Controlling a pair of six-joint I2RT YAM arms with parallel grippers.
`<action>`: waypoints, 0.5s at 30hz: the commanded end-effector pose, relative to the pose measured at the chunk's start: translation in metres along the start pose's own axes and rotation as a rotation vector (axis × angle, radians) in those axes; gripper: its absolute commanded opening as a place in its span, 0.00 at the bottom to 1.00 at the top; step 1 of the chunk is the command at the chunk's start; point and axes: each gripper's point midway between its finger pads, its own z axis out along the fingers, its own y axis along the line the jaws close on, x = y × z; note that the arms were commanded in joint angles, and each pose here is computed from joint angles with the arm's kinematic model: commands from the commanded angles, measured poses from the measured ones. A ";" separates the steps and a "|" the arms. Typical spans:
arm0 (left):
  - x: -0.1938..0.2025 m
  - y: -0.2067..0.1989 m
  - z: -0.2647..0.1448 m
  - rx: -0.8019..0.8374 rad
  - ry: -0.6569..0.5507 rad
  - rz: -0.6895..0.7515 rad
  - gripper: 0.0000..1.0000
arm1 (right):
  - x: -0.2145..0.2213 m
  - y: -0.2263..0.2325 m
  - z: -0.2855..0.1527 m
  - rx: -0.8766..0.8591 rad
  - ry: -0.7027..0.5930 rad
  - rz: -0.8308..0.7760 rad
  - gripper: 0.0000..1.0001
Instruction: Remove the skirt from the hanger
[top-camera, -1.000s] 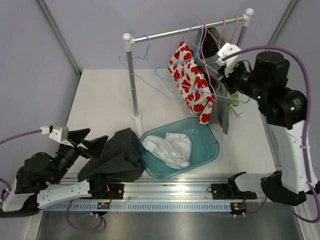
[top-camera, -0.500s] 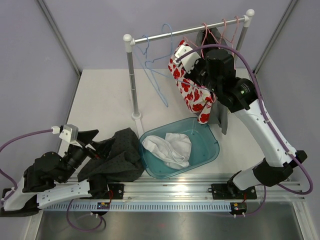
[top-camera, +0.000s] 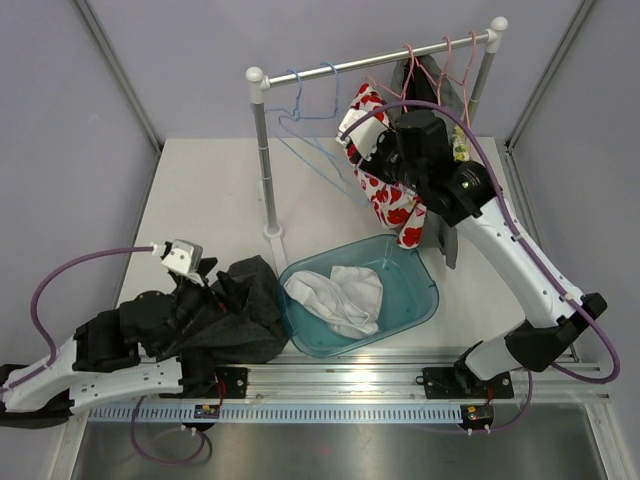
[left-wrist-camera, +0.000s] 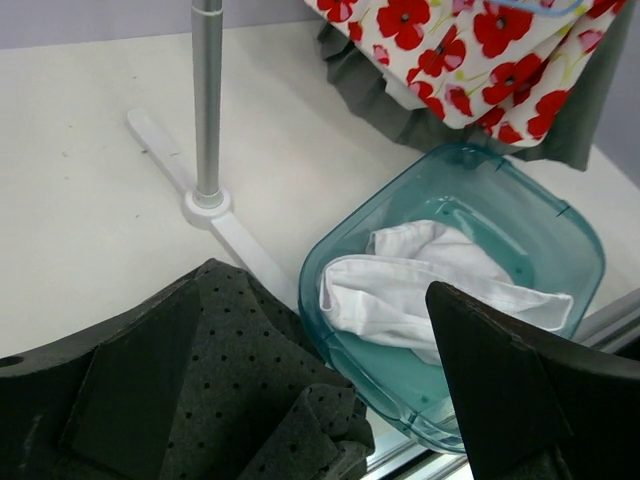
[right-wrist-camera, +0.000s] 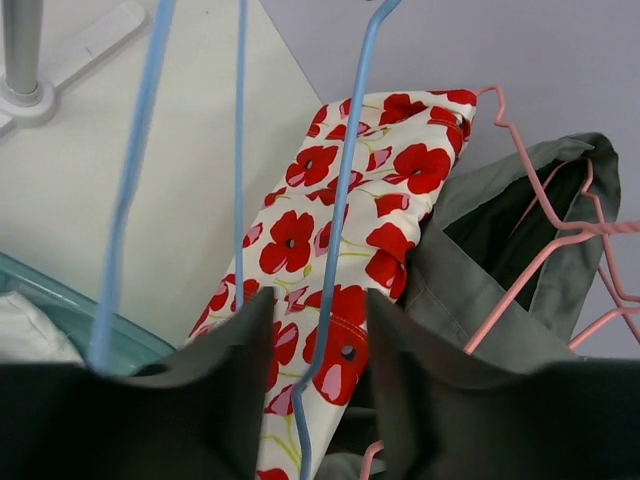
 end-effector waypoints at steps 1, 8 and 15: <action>-0.025 0.005 0.002 -0.072 -0.056 -0.034 0.99 | -0.023 -0.006 -0.044 -0.018 -0.104 0.001 0.55; -0.041 0.014 -0.002 -0.103 -0.121 -0.069 0.99 | -0.039 0.065 -0.116 -0.454 -0.291 -0.134 1.00; -0.056 0.030 -0.013 -0.153 -0.141 -0.064 0.99 | -0.024 0.198 -0.118 -1.040 -0.449 -0.286 0.99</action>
